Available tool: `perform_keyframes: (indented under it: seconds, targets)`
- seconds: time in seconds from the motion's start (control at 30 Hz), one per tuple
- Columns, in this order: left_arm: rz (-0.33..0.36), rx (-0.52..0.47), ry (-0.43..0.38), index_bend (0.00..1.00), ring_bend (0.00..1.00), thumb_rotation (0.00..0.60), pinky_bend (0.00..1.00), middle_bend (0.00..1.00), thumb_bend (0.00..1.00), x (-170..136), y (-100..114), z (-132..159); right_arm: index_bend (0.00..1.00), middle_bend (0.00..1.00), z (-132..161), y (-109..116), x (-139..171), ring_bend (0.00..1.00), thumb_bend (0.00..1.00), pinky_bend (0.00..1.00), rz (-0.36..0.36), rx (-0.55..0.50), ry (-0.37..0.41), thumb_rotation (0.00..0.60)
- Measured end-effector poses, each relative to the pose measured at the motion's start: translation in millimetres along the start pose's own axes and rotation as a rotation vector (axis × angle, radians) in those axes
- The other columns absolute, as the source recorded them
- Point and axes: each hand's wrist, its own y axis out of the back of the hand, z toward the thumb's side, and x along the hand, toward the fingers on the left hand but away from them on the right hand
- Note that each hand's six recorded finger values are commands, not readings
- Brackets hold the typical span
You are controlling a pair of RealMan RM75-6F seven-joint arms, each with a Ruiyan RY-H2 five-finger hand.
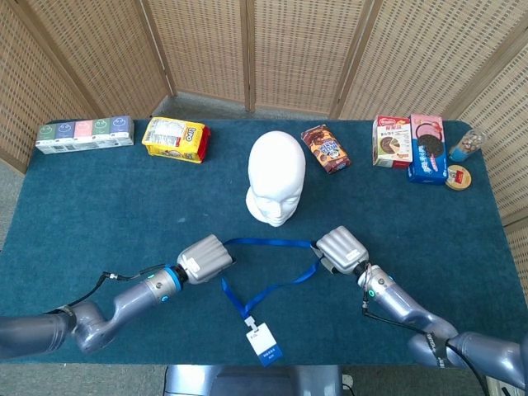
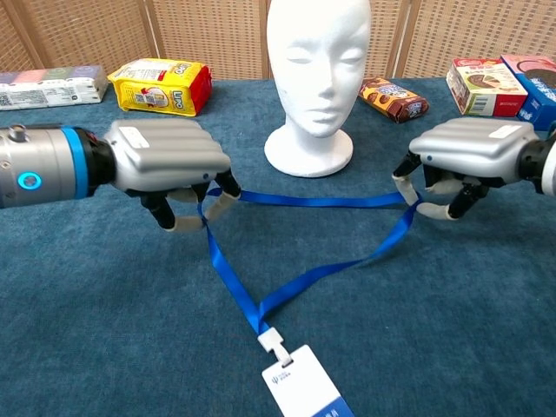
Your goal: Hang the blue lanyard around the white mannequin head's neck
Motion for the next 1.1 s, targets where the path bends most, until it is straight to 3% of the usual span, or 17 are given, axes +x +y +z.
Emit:
perform_keyframes:
  seconds: [0.5, 1.1]
  targets:
    - [0.15, -0.033, 0.063, 0.68, 1.0, 0.6, 1.0, 1.0, 0.43, -37.6, 55.9, -27.5, 0.78, 1.0, 12.0, 62.0, 23.4, 1.0, 0.55, 1.0, -0.108, -0.037, 0.019, 0.6]
    - [0.273, -0.047, 0.101, 0.68, 1.0, 0.6, 1.0, 1.0, 0.44, -57.3, 121.4, -48.0, 0.78, 1.0, 21.1, 144.6, 36.1, 1.0, 0.55, 1.0, -0.23, -0.094, 0.031, 0.6]
